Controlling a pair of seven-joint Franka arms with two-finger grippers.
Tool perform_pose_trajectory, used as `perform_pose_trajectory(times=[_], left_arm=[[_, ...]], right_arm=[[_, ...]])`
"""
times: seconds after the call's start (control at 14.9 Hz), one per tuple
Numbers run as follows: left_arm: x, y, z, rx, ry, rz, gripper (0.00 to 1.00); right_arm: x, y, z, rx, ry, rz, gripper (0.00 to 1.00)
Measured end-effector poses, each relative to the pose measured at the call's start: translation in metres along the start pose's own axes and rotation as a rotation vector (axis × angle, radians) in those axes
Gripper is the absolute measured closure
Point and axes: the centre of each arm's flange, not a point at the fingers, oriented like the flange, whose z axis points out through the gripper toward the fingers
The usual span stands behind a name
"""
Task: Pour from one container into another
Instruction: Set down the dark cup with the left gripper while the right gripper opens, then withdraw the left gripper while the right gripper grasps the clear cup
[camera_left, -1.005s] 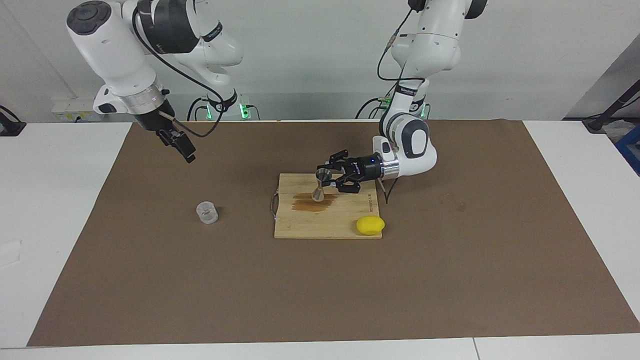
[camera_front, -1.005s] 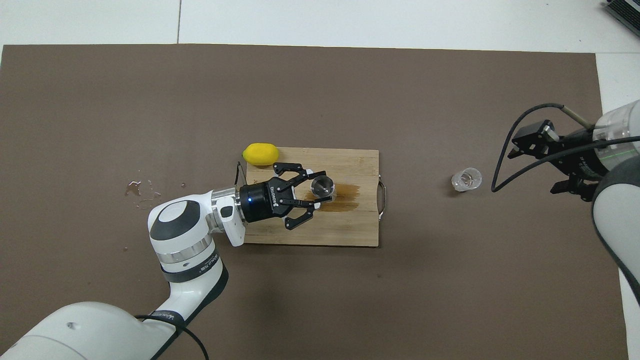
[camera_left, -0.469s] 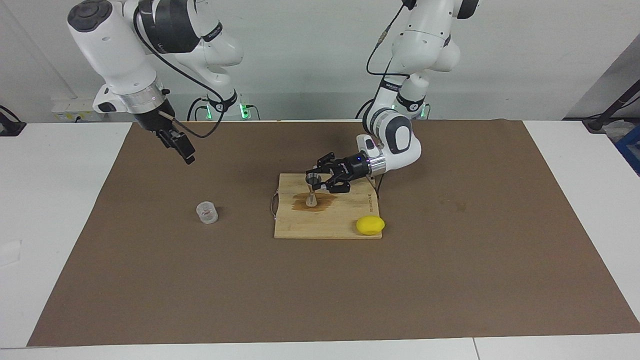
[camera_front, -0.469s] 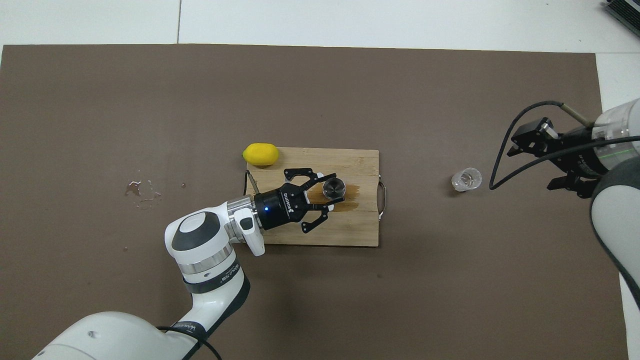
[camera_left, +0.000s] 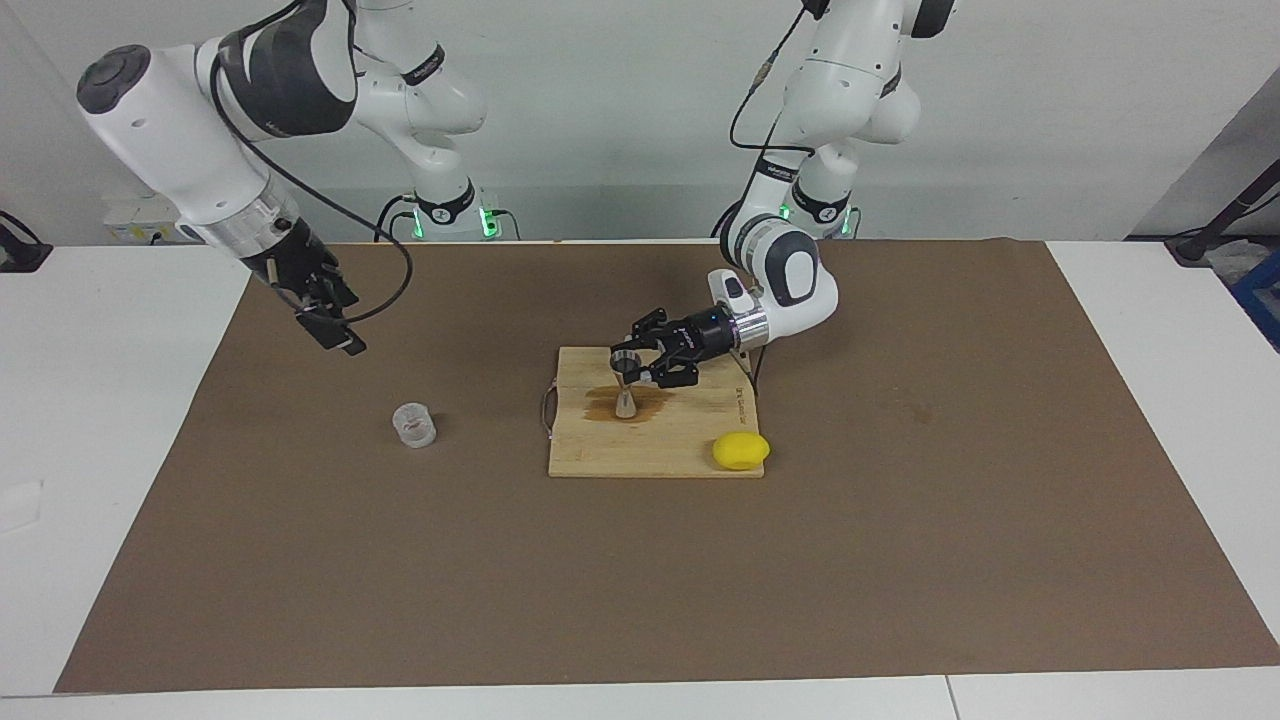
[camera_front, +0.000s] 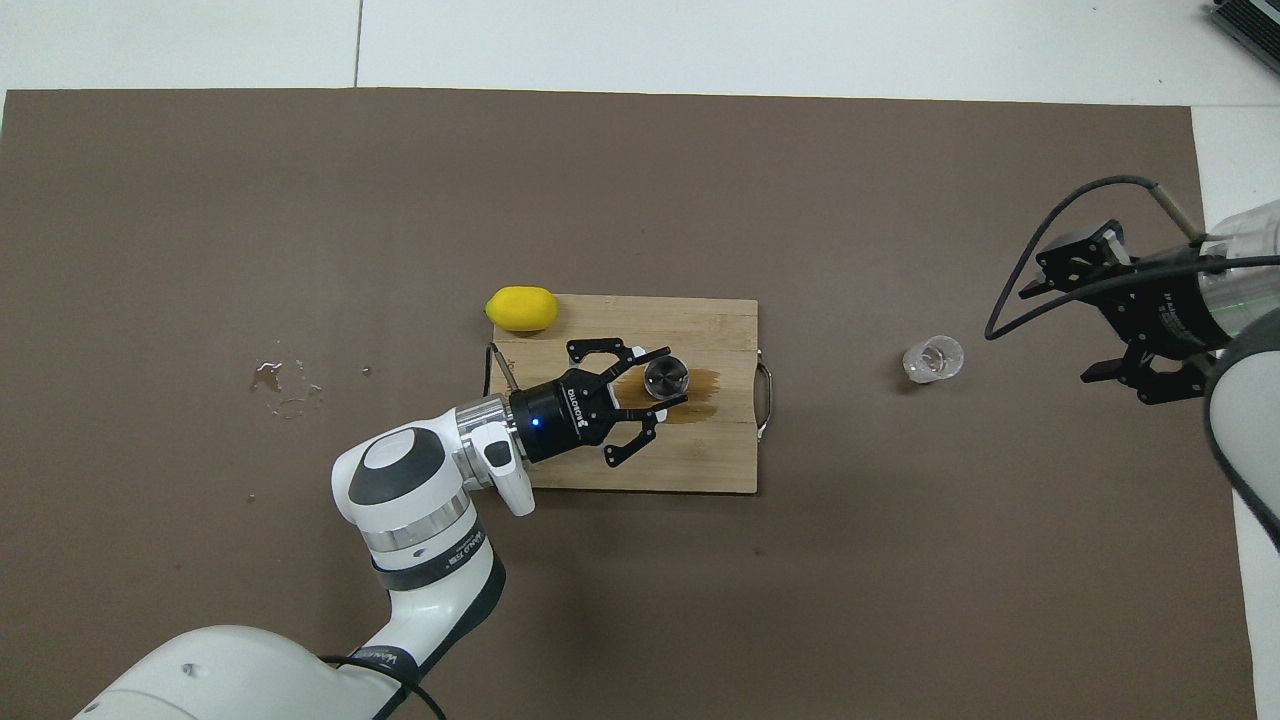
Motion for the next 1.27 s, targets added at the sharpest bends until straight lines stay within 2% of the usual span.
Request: perform_pose_trajectory(times=[0.27,0.47,0.67,0.8,0.87,1.0,1.27], left_arm=[[-0.003,0.005,0.002,0.006,-0.031,-0.004,0.49],[-0.003,0.006,0.003,0.01,-0.033,-0.005,0.49],[-0.002,0.006,0.004,0.012,-0.035,-0.004,0.49],[-0.004,0.006,0.003,0.015,-0.045,-0.005,0.34],[-0.004,0.006,0.003,0.016,-0.048,-0.006,0.21],[-0.005,0.005,0.002,0.019,-0.051,-0.006,0.01],[-0.004,-0.007,-0.006,0.046,-0.051,-0.004,0.0]], right_arm=[[0.076,0.014,0.039,0.036,-0.203,0.218,0.02],[0.12,0.021,0.087,0.05,-0.329,0.308,0.0],[0.133,0.028,0.131,0.044,-0.381,0.347,0.0],[0.135,0.033,0.153,0.047,-0.409,0.339,0.0],[0.138,0.035,0.164,0.048,-0.427,0.327,0.0],[0.148,0.037,0.187,0.053,-0.441,0.306,0.0],[0.156,0.032,0.22,0.067,-0.479,0.298,0.0]])
